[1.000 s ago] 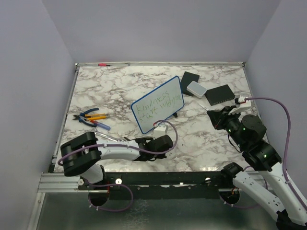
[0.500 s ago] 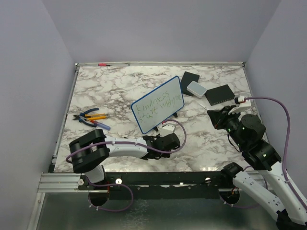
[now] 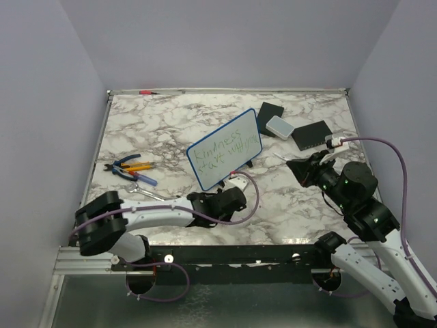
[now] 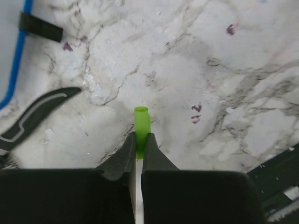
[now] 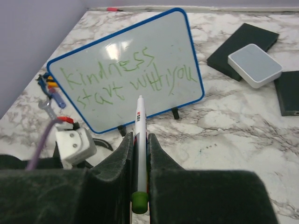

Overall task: Write a sentence on the whiteboard
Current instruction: Close the whiteboard marker at the center of the board.

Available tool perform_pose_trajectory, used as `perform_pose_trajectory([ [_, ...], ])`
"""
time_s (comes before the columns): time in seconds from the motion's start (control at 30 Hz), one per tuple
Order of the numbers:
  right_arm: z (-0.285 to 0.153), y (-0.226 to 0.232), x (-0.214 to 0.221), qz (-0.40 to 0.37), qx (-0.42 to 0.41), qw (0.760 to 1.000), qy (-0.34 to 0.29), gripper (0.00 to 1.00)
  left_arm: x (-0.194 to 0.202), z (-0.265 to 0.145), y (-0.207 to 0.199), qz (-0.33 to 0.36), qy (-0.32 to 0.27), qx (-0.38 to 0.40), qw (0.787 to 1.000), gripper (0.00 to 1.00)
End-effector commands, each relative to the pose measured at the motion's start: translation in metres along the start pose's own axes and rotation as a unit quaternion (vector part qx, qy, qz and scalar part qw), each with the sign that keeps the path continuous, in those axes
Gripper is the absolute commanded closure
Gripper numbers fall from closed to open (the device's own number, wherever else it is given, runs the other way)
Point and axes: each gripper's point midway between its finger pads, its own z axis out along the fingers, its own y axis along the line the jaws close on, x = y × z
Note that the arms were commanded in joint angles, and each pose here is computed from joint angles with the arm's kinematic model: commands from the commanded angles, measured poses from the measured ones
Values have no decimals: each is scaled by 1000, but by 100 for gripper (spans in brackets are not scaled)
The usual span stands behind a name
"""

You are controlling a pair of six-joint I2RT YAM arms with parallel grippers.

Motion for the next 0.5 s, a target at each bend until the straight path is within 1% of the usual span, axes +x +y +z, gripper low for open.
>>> perform_pose_trajectory([
  [0.0, -2, 36, 1, -27, -98, 994, 44, 99, -70, -63, 0, 125, -136, 88, 979, 100],
  [0.1, 4, 51, 12, -21, -130, 985, 109, 99, -93, -99, -2, 172, -213, 167, 947, 100],
  [0.13, 6, 55, 14, -18, -141, 982, 121, 99, -97, -109, -1, 175, -233, 193, 937, 100],
  [0.2, 11, 64, 15, -22, -164, 977, 136, 99, -97, -123, 2, 211, -264, 230, 913, 100],
  [0.3, 18, 77, 12, -31, -207, 966, 149, 99, -94, -136, 8, 247, -305, 239, 888, 100],
  [0.37, 19, 84, 11, -25, -259, 952, 159, 99, -96, -147, 8, 262, -337, 242, 871, 100],
  [0.47, 20, 80, 8, 30, -336, 927, 165, 99, -92, -157, 10, 278, -359, 245, 857, 100],
])
